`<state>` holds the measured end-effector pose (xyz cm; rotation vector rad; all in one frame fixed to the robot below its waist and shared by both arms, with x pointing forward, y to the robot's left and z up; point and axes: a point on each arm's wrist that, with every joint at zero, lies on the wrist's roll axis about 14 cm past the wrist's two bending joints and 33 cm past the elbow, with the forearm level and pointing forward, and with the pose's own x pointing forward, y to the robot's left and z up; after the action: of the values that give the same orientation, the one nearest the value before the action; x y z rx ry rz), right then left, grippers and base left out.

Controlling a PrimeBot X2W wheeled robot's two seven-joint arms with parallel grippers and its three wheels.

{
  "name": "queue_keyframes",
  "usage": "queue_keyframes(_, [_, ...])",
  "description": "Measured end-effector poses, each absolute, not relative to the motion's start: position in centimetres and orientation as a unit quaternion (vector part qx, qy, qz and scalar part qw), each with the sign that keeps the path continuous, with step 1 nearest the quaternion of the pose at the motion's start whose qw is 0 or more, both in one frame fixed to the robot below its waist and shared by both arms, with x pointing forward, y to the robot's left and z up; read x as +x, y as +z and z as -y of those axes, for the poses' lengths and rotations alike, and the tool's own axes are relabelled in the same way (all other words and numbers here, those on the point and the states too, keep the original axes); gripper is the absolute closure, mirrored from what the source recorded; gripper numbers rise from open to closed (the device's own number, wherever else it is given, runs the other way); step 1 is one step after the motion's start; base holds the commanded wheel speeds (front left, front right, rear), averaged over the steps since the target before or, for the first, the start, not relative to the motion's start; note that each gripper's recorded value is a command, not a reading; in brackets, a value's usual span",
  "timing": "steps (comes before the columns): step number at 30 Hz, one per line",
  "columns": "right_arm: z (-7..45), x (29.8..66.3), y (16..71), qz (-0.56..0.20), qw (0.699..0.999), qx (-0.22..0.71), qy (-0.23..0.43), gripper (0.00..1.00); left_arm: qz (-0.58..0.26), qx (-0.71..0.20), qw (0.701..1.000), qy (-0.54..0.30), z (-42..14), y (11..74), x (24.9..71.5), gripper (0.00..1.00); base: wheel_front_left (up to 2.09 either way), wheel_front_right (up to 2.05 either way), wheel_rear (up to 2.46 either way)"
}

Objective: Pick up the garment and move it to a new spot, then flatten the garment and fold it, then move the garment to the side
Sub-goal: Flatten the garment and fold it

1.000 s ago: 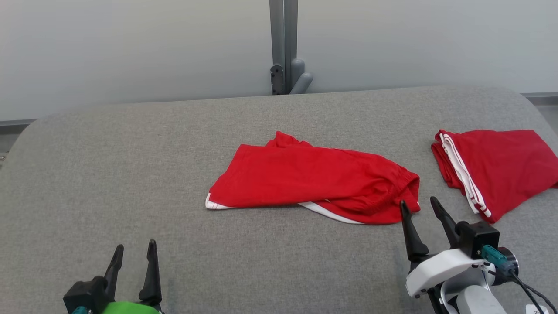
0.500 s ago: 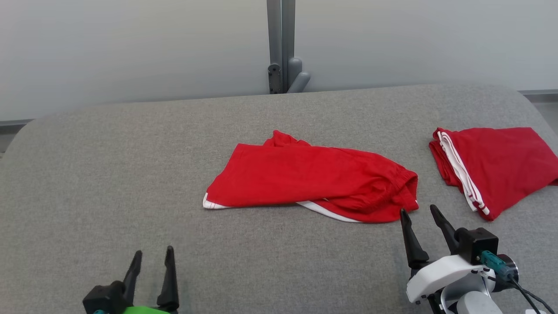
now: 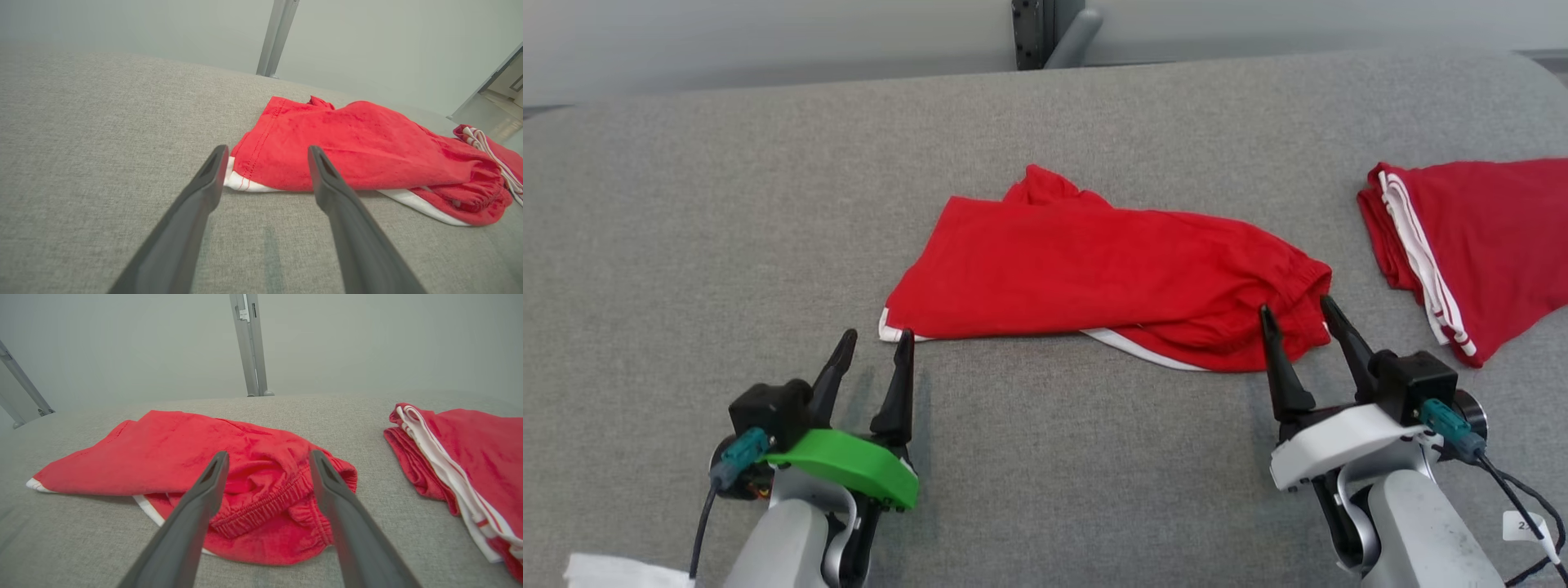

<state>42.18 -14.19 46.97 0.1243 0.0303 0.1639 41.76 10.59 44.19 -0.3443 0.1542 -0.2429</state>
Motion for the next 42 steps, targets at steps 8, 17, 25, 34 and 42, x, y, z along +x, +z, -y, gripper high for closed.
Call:
queue_keyframes(8, [14.7, 43.9, 44.4, -0.044, 0.995, 0.054, 0.075, 0.0, -0.136, -0.163, 0.969, -0.123, -10.7, 39.8, 44.2, 0.0, 0.0, 0.0, 0.0])
queue_keyframes(17, [16.3, 43.7, 42.5, -0.067, 0.995, 0.048, 0.053, 0.0, -0.159, -0.167, 0.963, -0.137, -9.5, 37.9, 45.0, 0.0, 0.0, 0.0, 0.0])
queue_keyframes(25, [16.5, 43.8, 42.8, -0.063, 0.995, 0.05, 0.051, 0.0, -0.136, -0.171, 0.962, -0.161, -8.0, 39.5, 45.4, 1.0, 0.0, 0.0, 0.0])
queue_keyframes(34, [16.9, 43.6, 43.8, -0.052, 0.996, 0.063, 0.043, 0.0, 0.013, -0.15, 0.963, -0.223, -5.7, 49.3, 48.0, 1.0, 0.0, 0.0, 0.0])
queue_keyframes(42, [16.7, 43.4, 44.3, -0.047, 0.995, 0.071, 0.046, 0.0, 0.06, -0.094, 0.956, -0.27, -3.5, 53.5, 52.7, 1.0, 0.0, 0.0, 0.0])
